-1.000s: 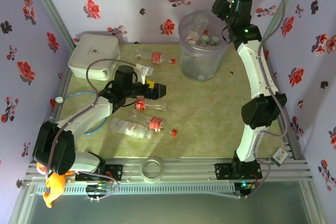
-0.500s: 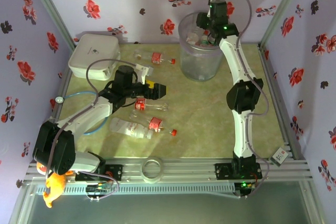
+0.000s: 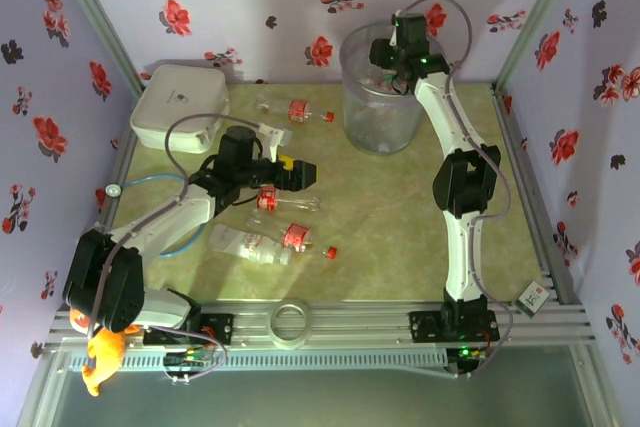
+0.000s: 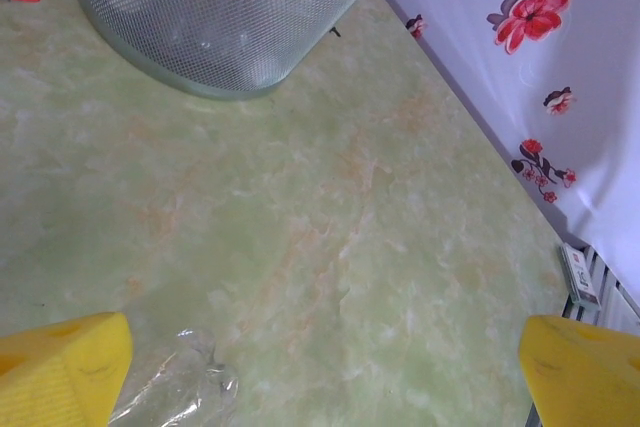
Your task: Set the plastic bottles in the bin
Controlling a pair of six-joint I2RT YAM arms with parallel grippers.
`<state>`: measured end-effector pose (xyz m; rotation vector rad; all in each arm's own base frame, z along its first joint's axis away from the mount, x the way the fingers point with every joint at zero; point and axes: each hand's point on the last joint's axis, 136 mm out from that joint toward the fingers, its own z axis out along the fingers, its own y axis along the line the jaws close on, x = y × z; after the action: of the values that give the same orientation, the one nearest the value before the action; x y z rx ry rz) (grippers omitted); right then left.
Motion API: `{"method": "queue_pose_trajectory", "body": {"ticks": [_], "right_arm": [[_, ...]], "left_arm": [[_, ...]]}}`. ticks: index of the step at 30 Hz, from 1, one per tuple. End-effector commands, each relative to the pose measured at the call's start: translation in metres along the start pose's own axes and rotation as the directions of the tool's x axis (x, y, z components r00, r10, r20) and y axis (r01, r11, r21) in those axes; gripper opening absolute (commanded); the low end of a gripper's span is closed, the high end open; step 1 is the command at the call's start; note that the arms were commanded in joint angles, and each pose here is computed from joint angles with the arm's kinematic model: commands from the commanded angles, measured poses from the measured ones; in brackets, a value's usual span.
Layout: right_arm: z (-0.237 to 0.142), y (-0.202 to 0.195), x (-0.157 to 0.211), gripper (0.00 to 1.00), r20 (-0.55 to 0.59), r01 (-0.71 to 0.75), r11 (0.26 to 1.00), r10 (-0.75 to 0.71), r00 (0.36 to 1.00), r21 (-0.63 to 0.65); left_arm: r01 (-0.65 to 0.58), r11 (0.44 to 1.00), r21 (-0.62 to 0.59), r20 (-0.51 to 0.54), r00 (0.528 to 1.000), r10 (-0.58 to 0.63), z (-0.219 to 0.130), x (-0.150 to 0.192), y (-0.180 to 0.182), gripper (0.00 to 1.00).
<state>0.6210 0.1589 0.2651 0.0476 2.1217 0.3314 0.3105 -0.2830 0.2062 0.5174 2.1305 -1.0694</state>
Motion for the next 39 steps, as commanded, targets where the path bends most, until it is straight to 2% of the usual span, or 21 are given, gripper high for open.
{"method": "queue_pose_trajectory", "body": {"ticks": [1, 4, 7, 10, 19, 22, 27, 34, 36, 39], "right_arm": [[-0.001, -0.001, 0.03, 0.48, -0.095, -0.014, 1.0, 0.014, 0.995, 0.006], [-0.001, 0.002, 0.035, 0.48, -0.105, -0.012, 1.0, 0.012, 0.994, 0.003], [-0.008, 0.004, 0.025, 0.49, -0.084, -0.014, 1.0, 0.014, 0.996, -0.003], [-0.021, 0.012, 0.005, 0.49, -0.051, -0.014, 1.0, 0.013, 0.999, -0.025], [-0.087, 0.04, -0.074, 0.63, 0.129, -0.018, 0.992, 0.034, 0.991, -0.127], [-0.108, 0.042, -0.086, 0.67, 0.156, -0.022, 0.99, 0.045, 0.987, -0.141], [-0.137, 0.046, -0.083, 0.69, 0.151, -0.01, 0.987, 0.035, 0.988, -0.163], [-0.193, 0.039, -0.055, 0.69, 0.149, 0.006, 0.986, 0.019, 0.989, -0.165], [-0.206, 0.035, -0.039, 0.69, 0.129, 0.014, 0.986, 0.008, 0.992, -0.167], [-0.227, 0.026, -0.011, 0.69, 0.088, 0.022, 0.989, -0.009, 0.996, -0.144]], "left_arm": [[0.009, 1.0, 0.005, 0.01, 1.0, -0.009, 0.001, 0.0, 0.004, 1.0], [0.009, 1.0, 0.005, 0.011, 1.0, -0.009, 0.0, 0.0, 0.004, 1.0], [0.008, 1.0, 0.006, 0.014, 1.0, -0.008, -0.001, -0.001, 0.003, 1.0], [0.01, 1.0, 0.005, 0.014, 1.0, -0.01, -0.001, -0.001, 0.003, 1.0], [0.006, 1.0, -0.014, 0.017, 1.0, -0.006, -0.004, -0.01, 0.006, 1.0], [0.003, 0.999, -0.053, 0.021, 1.0, -0.002, -0.005, -0.021, 0.014, 1.0], [-0.011, 0.988, -0.154, 0.005, 1.0, 0.012, -0.006, -0.034, 0.033, 1.0], [0.016, 0.933, -0.36, -0.029, 0.999, -0.029, -0.003, -0.058, 0.083, 1.0], [0.01, 0.915, -0.404, -0.065, 0.997, -0.04, 0.001, -0.06, 0.094, 1.0], [-0.082, 0.904, -0.419, -0.165, 0.986, 0.013, 0.005, -0.049, 0.099, 1.0]]}}
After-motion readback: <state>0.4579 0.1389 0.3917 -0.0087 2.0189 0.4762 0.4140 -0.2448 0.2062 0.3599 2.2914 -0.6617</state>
